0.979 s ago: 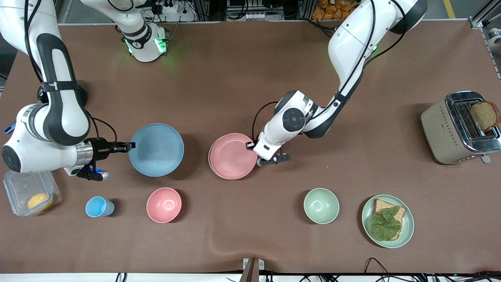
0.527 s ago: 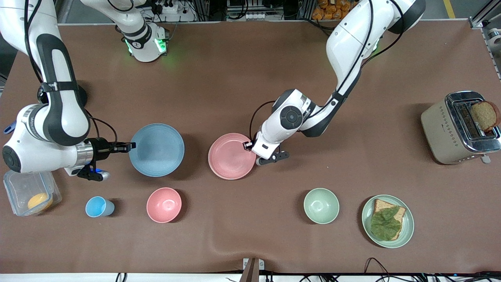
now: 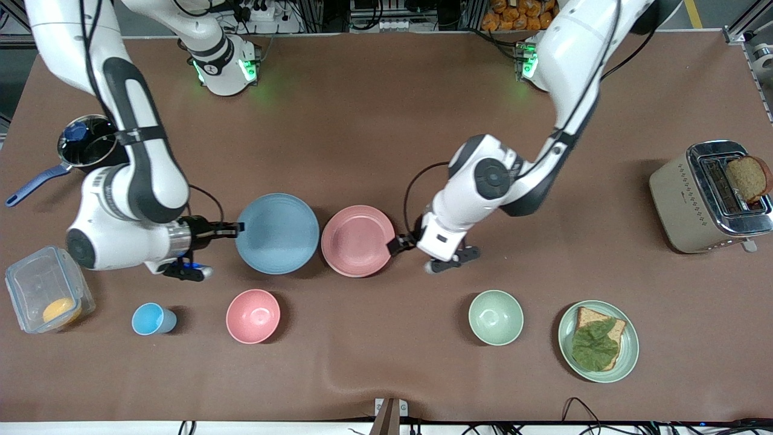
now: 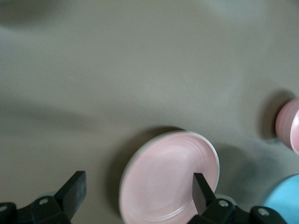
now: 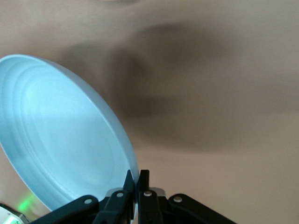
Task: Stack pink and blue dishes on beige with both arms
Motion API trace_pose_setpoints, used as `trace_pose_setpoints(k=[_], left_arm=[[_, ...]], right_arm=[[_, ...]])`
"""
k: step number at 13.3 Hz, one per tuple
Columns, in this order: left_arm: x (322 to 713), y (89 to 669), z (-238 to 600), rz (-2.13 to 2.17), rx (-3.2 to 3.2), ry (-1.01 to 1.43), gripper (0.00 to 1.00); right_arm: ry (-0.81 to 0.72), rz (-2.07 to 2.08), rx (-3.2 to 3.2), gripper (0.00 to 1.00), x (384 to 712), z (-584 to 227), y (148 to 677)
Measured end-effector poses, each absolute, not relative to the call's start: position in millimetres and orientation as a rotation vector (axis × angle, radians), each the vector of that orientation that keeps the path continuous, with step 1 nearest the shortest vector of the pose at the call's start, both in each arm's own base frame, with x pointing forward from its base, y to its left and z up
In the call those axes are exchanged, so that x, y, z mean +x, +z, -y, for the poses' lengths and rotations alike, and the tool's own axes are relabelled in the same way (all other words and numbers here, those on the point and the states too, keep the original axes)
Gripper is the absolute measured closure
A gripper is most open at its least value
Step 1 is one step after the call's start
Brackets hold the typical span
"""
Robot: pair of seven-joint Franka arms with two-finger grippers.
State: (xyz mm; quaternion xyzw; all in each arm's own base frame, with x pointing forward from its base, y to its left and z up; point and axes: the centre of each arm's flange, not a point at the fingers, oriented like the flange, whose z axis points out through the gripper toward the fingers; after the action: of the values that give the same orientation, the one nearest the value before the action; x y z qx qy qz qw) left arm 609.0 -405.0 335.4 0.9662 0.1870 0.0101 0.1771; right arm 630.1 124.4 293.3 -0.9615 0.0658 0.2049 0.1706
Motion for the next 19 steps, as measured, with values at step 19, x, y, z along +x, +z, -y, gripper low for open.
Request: trace_pose_setpoints(k=[19], left_arm=[[578.6, 585.5, 109.2, -0.082, 3.196, -0.056, 0.00]], right_arm=[[0.532, -0.383, -2.718, 0.94, 590.0, -279.4, 231.2]])
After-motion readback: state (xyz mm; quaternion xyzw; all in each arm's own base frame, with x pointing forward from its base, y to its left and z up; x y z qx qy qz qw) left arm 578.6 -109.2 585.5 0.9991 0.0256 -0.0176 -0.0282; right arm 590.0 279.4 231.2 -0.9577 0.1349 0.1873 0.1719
